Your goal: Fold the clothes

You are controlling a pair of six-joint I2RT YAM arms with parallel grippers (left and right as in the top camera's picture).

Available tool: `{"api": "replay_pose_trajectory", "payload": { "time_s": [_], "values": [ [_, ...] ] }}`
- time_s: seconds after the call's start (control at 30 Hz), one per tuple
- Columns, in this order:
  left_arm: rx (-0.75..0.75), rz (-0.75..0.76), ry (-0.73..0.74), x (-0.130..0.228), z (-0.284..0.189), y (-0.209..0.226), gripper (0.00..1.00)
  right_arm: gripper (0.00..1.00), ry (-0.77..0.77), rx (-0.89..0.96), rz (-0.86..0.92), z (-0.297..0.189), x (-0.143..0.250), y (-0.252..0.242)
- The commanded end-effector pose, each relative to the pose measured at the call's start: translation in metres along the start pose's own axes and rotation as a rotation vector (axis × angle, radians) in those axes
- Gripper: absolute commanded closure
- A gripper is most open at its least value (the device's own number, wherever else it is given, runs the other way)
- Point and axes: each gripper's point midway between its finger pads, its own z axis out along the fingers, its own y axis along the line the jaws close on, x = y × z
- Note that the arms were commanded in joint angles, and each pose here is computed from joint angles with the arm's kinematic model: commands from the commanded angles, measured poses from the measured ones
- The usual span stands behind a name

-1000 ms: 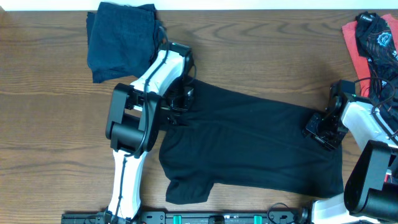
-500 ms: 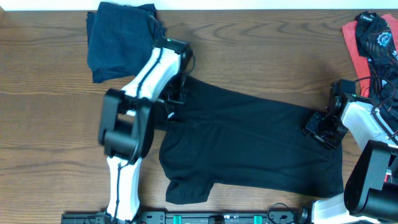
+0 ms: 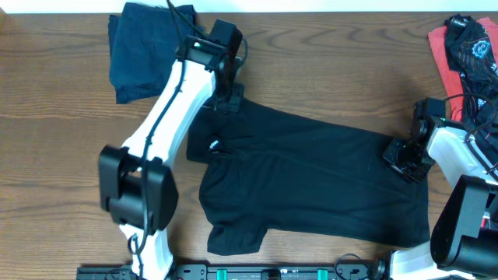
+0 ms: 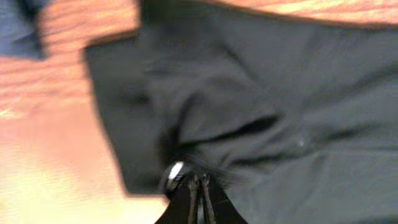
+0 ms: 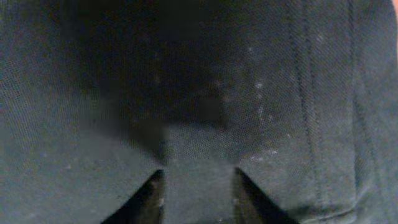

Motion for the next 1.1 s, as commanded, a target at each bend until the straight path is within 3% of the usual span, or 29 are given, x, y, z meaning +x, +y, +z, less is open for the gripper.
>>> {"api": "replay_pose_trajectory", "payload": {
  "time_s": [0.0,0.03,0.2,0.43,0.77,1.07],
  "values": [
    [0.069,0.019,0.098,0.010,0.034,-0.010,0.94,0.75,-0.010,-0.007,0.014,-0.001,-0.001,0.003],
    [0.067,0.017,0.118,0.012,0.042,-0.010,0.94,0.79,-0.010,-0.006,0.014,-0.001,-0.001,0.003],
    [0.054,0.005,0.231,0.026,0.079,-0.005,0.94,0.80,-0.018,0.006,0.015,-0.001,-0.003,0.001],
    [0.044,-0.011,0.275,0.031,0.096,0.002,0.94,0.99,-0.036,0.044,0.065,0.000,-0.006,-0.007],
    [0.019,-0.082,0.287,0.035,0.102,0.036,0.94,0.99,-0.031,0.048,0.085,0.008,-0.009,-0.007],
    [0.021,-0.093,0.306,0.051,0.125,0.040,0.94,0.98,-0.014,0.073,0.094,0.020,-0.009,-0.010]
  ]
}}
